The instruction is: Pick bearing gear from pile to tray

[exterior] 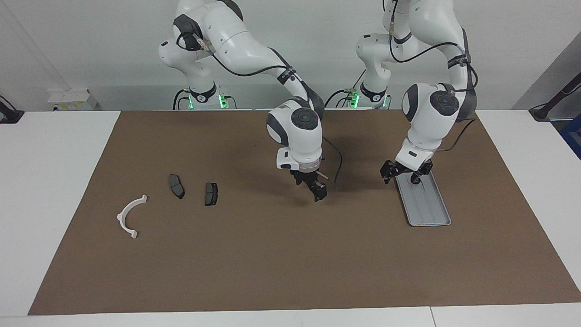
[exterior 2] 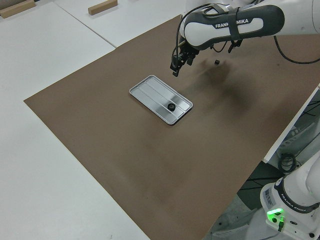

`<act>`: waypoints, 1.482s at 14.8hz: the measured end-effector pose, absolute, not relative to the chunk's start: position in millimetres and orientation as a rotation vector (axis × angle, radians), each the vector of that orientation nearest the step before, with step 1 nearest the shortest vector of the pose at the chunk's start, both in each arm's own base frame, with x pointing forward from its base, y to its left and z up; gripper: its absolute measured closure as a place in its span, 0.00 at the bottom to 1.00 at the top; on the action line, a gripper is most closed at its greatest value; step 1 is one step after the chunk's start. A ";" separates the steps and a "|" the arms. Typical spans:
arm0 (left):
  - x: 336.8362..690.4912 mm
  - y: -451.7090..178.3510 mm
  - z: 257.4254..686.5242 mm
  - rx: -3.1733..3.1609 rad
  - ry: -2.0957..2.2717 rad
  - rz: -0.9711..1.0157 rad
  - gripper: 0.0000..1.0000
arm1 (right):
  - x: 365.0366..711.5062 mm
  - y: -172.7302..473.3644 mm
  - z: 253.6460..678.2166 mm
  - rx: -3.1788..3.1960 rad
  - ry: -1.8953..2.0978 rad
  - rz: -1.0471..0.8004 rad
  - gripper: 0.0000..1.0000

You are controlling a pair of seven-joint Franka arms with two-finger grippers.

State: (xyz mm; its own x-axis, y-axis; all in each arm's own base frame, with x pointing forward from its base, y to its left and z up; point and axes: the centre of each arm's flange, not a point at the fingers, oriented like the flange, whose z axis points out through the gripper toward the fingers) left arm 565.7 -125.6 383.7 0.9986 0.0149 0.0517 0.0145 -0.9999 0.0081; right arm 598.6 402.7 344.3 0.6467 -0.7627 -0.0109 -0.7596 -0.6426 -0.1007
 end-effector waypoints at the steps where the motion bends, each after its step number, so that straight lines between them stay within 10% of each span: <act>1: 563.8 -142.0 382.4 3.129 0.063 0.085 0.00 | 610.3 380.5 363.2 -2.786 1.238 -0.056 0.00; 9: 522.5 -340.1 336.9 3.126 0.182 0.032 0.00 | 672.9 168.6 456.6 -3.046 0.499 -0.129 0.00; 18: 533.4 -352.6 308.2 3.110 0.189 0.071 0.00 | 682.9 43.8 458.4 -3.124 0.043 -0.054 0.00; 22: 523.7 -365.8 303.9 3.110 0.215 0.061 0.19 | 665.0 32.5 498.3 -3.130 -0.022 -0.049 0.00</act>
State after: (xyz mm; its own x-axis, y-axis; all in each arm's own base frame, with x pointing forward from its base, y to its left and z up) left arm 523.7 -365.8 303.9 0.9898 0.1377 0.0373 0.1368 -0.9903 0.0260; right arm 665.0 32.5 498.3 0.9994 0.0138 0.0315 0.0142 -0.9998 -0.0111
